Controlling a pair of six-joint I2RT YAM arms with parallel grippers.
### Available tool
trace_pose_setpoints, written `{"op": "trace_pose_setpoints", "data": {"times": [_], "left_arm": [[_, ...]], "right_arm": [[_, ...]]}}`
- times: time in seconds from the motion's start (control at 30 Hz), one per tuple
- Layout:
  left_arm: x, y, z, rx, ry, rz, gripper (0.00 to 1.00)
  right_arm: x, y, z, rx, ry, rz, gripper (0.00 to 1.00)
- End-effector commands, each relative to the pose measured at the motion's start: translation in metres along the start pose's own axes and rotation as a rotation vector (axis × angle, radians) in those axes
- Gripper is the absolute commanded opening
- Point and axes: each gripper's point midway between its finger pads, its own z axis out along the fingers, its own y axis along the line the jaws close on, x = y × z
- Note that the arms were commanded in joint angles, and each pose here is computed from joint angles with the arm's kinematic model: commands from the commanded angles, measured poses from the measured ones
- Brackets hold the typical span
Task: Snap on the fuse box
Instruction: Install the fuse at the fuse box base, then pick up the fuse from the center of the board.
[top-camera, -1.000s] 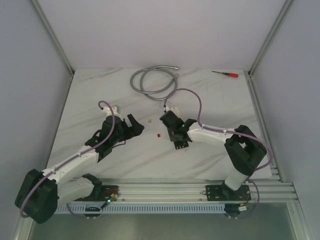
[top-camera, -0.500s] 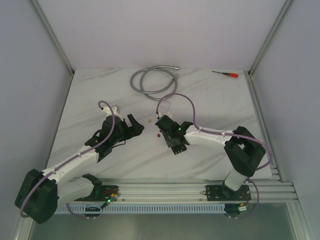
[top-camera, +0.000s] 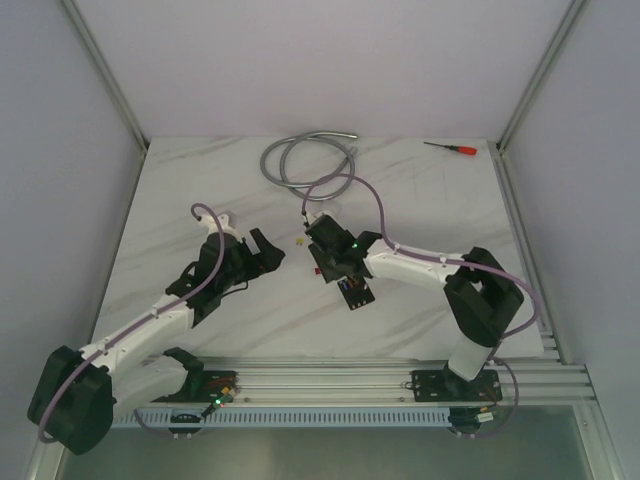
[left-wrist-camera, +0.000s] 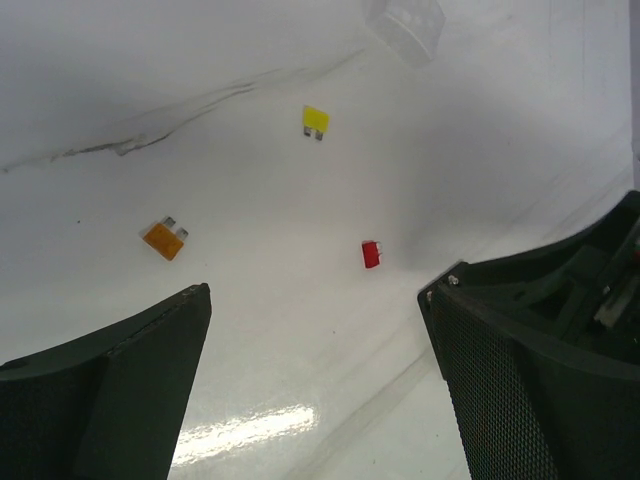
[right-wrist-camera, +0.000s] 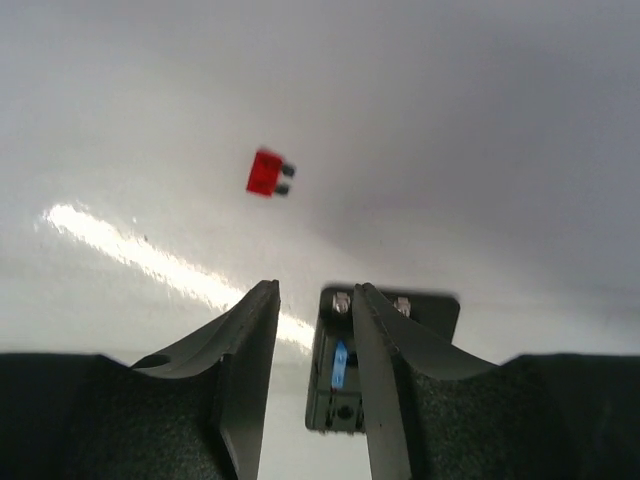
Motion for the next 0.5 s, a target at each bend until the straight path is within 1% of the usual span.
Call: {"op": "trace_pose_setpoints", "data": {"times": [0.0, 0.13, 0.33, 0.47], "left_arm": [[0.0, 0.012, -0.003, -0.031, -0.005, -0.007, 1.0], [0.001, 0.02, -0.003, -0.048, -0.002, -0.017, 1.0], [0.002, 0.04, -0.004, -0.076, 0.006, -0.068, 1.0], [-0.003, 0.048, -0.008, -0.081, -0.015, -0.101, 1.0]], "right_arm": [[-0.028, 0.013, 0.015, -0.067, -0.045, -0.021, 0.43], [-0.041, 0.019, 0.028, -0.094, -0.061, -0.074, 0.45], [-0.054, 0.026, 0.047, -0.178, -0.074, -0.109, 0.43], [-0.055, 0.034, 0.058, -0.237, -0.067, -0.132, 0.43]]}}
